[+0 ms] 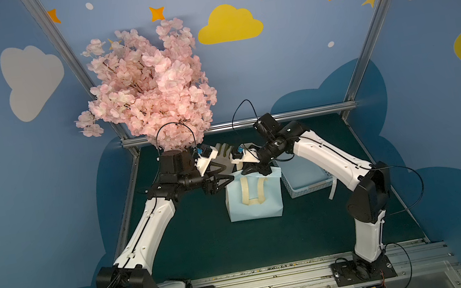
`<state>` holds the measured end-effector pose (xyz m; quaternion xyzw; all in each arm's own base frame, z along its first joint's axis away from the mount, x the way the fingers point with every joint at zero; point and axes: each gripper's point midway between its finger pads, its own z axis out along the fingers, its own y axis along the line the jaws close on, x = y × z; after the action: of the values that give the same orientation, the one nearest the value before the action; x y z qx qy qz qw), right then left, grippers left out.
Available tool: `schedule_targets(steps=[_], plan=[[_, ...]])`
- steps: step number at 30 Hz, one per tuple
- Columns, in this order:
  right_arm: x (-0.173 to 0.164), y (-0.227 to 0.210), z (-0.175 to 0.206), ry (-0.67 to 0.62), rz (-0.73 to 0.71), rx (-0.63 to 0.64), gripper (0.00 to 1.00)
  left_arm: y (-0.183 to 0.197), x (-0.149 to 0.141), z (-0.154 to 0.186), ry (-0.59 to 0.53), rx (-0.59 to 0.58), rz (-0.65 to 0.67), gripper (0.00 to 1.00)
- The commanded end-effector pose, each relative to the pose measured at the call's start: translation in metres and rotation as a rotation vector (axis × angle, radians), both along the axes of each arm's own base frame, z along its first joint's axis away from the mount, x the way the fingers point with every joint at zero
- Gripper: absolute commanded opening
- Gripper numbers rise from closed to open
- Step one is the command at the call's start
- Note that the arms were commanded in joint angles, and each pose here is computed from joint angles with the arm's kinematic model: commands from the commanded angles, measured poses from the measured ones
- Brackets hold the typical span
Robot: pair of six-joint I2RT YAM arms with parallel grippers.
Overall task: Place the ice pack in the delivery bag
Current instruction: Seal the delivery bag at the center of the board.
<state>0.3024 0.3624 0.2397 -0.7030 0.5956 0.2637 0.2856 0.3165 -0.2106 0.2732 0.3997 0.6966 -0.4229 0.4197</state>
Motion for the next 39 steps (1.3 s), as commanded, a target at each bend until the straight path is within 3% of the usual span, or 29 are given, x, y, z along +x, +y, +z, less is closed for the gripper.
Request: schedule_targets(steps=[1,7,16,19,28,39], plan=[[-0.003,-0.008,-0.014,0.039,-0.015,-0.069,0.0,-0.008,-0.007,-0.001,0.029,-0.029,-0.101,0.67],[-0.002,-0.008,-0.011,0.031,-0.021,-0.067,0.0,-0.014,0.002,-0.018,0.069,-0.01,-0.133,0.6],[-0.002,-0.009,-0.008,0.019,-0.027,-0.069,0.0,-0.014,0.018,-0.035,0.082,0.04,-0.112,0.17],[0.007,-0.021,-0.009,-0.017,-0.1,-0.127,0.0,-0.012,0.018,-0.036,0.07,0.058,-0.107,0.03],[0.0,-0.063,-0.024,-0.007,-0.186,-0.243,0.0,-0.01,0.019,-0.035,0.036,0.063,-0.085,0.03],[-0.004,-0.082,-0.009,0.035,-0.235,-0.196,0.0,-0.009,0.019,-0.037,0.021,0.069,-0.06,0.03]])
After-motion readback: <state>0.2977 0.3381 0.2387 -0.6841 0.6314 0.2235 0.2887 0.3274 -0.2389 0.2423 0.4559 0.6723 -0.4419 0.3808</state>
